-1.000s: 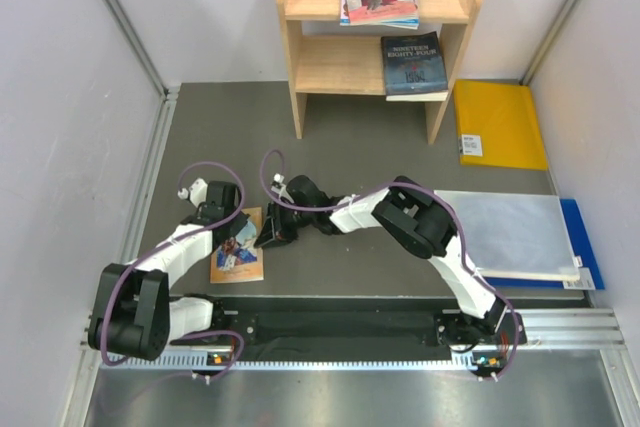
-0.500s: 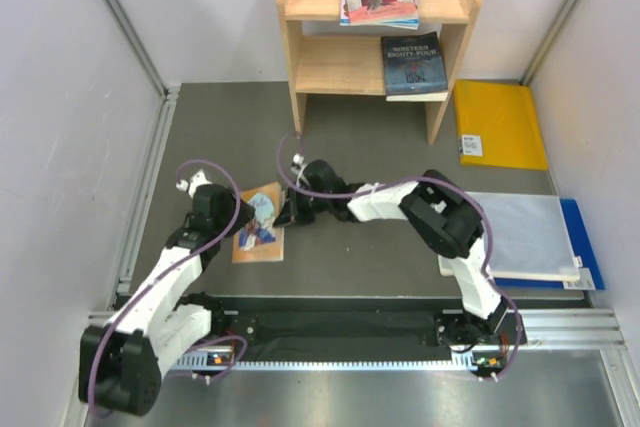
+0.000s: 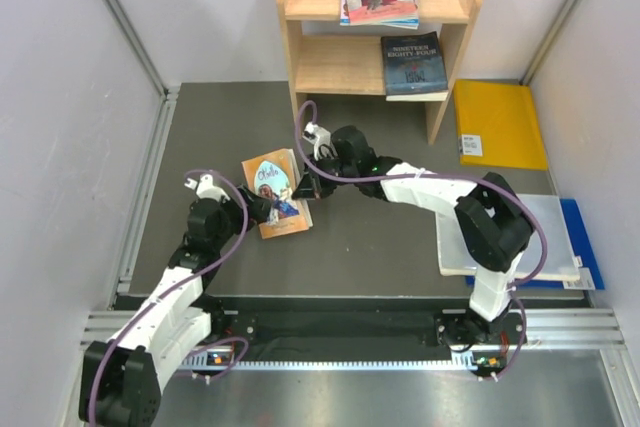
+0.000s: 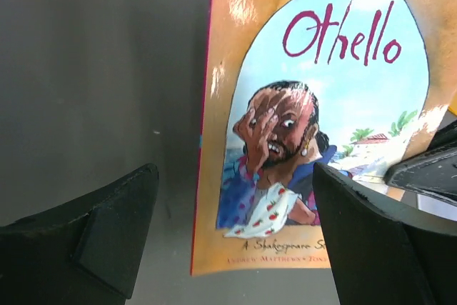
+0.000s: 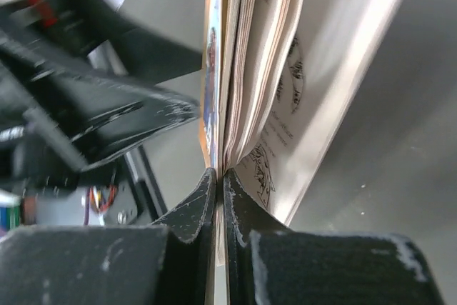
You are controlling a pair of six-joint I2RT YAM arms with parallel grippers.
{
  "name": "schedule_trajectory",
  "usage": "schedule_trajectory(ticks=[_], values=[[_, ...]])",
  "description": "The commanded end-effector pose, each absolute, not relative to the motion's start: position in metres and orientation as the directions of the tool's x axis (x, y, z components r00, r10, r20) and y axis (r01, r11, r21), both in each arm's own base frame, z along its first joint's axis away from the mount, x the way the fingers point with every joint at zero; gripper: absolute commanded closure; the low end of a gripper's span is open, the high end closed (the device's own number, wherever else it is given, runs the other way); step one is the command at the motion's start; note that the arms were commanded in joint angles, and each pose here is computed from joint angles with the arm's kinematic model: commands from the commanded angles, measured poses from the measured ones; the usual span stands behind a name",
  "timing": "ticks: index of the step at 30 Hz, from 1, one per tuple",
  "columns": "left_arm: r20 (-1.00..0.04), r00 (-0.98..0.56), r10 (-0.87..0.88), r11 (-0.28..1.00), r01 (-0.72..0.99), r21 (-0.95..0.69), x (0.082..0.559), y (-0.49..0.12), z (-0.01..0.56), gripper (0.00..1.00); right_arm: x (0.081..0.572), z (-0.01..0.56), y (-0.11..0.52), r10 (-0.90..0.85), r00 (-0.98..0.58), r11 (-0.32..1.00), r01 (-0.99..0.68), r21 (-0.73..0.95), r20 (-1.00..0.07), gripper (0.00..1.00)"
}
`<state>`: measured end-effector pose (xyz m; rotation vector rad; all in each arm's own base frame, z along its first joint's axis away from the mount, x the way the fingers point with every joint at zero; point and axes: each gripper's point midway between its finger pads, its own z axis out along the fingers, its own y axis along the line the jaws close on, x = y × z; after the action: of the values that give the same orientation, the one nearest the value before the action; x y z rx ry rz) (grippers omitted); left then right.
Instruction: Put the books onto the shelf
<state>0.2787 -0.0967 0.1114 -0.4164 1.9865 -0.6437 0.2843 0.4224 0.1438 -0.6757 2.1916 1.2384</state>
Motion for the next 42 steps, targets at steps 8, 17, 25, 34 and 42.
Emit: schedule_trajectory(ticks=[8,17,25,34,42], values=[[-0.795,-0.252,-0.551,0.721,0.335,-0.606,0.295,-0.125,0.186,0.06,0.248,0.2,0.377,-0.24,-0.615,0.161,-0.789,0.593,-0.752,1.0],[-0.752,-0.328,-0.572,0.618,0.429,-0.658,0.293,-0.149,0.193,0.17,0.236,0.213,0.38,-0.243,-0.595,0.048,-0.797,0.603,-0.766,1.0],[-0.668,-0.42,-0.615,0.472,0.483,-0.738,0.297,-0.172,0.209,1.0,0.254,0.207,0.381,-0.217,-0.621,0.159,-0.784,0.6,-0.754,1.0],[-0.694,-0.351,-0.628,0.499,0.504,-0.705,0.316,-0.169,0.252,1.0,0.297,0.164,0.34,-0.108,-0.691,0.564,-0.635,0.528,-0.715,0.61],[-0.665,-0.331,-0.67,0.47,0.504,-0.724,0.335,-0.17,0.272,1.0,0.292,0.192,0.283,0.295,-0.652,0.596,-0.446,0.668,-0.698,0.15]])
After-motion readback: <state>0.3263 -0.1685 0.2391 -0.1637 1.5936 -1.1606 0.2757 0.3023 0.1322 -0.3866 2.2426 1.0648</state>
